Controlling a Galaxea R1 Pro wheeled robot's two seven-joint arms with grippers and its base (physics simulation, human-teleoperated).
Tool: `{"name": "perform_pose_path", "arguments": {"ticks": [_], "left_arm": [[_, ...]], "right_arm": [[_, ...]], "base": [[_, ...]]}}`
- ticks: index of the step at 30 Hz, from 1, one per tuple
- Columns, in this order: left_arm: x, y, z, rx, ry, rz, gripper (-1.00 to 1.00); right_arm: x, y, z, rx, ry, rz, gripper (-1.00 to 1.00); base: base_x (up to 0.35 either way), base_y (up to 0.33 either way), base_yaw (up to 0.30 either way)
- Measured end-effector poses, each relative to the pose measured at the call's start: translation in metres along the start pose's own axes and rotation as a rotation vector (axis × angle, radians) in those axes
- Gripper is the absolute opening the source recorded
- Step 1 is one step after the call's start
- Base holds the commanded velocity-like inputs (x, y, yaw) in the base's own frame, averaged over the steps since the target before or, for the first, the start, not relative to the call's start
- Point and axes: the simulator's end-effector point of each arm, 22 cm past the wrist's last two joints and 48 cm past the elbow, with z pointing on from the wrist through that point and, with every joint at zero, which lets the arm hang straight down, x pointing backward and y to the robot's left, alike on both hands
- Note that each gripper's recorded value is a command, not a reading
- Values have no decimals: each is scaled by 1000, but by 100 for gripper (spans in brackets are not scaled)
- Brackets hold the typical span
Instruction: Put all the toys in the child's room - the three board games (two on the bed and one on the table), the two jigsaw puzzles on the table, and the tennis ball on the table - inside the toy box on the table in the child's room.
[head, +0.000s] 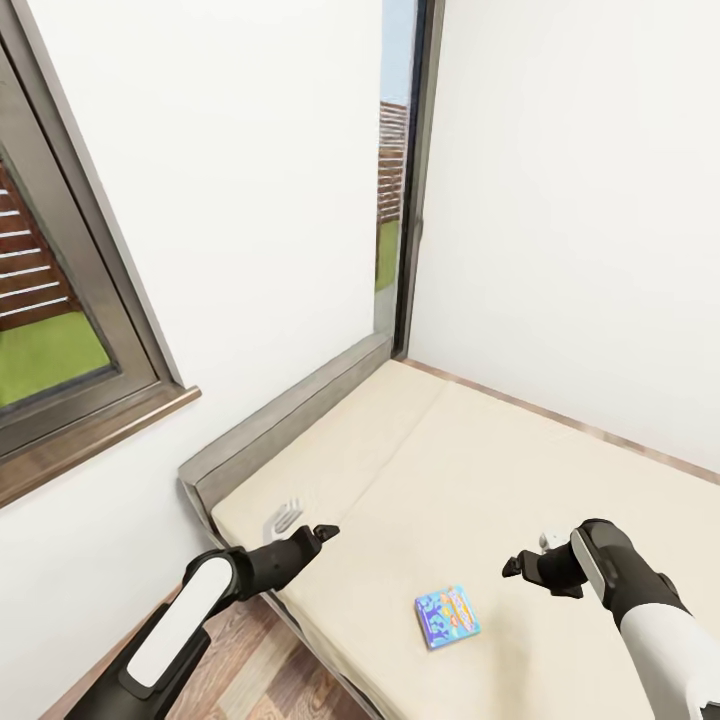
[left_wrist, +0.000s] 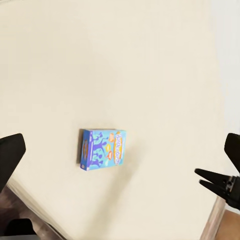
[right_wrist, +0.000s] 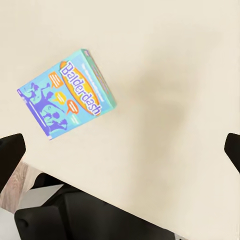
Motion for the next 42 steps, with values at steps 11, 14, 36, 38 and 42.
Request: {"name": "perform_pose_path", "arguments": {"ticks": [11,14,36,38,42], "left_arm": [[4,7,10,8,18,4,100],[5,9,13,9,20,5,100],[11,29,34,12,24,5,100],[11,31,36,12,24,5,100],[12,35,40,12,24,6,100]], "right_arm": [[0,-2,14,1,0,0,100],[0,-3,18,0,0,0,100],[2,-9,48,1,1,-2,100],[5,-11,52,1,5,-1,100],[8,-13,60,0,8,1,100]], "base": [[0,0,0],[0,0,0],[0,0,-39],[0,0,-8],[0,0,-5]]}}
